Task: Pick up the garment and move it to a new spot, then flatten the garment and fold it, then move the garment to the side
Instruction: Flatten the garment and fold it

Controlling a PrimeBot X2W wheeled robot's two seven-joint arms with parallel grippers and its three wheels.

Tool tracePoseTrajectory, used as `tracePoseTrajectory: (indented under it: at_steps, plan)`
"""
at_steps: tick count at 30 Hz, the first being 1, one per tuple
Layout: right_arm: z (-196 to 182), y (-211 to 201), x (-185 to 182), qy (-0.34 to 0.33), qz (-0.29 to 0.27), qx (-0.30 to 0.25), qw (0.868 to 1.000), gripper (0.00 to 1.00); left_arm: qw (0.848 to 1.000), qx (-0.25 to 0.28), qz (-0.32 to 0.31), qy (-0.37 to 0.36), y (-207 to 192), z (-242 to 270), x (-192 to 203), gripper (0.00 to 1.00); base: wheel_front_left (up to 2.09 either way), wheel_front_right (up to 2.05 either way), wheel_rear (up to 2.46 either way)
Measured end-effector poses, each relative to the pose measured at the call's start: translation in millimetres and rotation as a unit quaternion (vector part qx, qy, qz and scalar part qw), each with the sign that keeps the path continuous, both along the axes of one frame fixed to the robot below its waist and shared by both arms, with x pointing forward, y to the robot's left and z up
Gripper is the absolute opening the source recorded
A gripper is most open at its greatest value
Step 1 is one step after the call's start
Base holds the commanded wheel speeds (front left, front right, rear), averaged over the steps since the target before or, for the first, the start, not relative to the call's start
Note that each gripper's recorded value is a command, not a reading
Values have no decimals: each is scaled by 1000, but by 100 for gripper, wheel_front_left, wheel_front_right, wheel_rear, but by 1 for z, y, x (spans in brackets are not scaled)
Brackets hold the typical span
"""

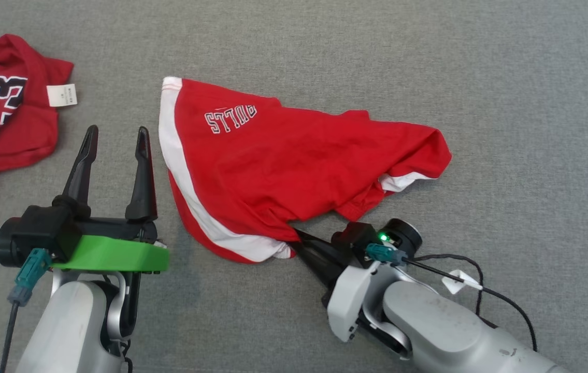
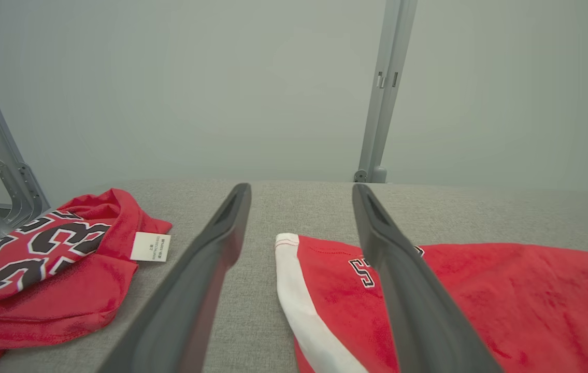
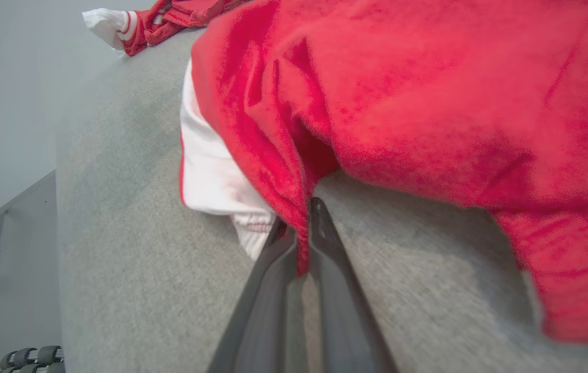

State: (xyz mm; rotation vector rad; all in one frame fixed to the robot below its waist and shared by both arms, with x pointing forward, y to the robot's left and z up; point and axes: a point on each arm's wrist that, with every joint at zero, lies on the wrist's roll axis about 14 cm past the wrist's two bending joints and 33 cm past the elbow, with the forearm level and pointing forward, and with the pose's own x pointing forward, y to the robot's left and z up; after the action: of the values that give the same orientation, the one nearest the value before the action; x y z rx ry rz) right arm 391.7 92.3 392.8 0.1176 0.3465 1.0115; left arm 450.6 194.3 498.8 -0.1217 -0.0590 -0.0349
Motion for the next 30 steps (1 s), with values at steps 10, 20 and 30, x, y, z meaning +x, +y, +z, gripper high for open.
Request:
tracePoseTrajectory:
  at_steps: [10,20,30]
  plan:
    - [20,-99,30,-43,-111,-24,993,0,999,1,-29,-16,-21,7,9,100,0,0,0]
    - [28,-197,56,-51,-192,-109,974,0,998,-4,-55,-19,-38,9,15,100,0,0,0]
    - [15,-222,64,-16,-238,-111,965,100,999,0,-50,-11,-33,3,15,100,0,0,0]
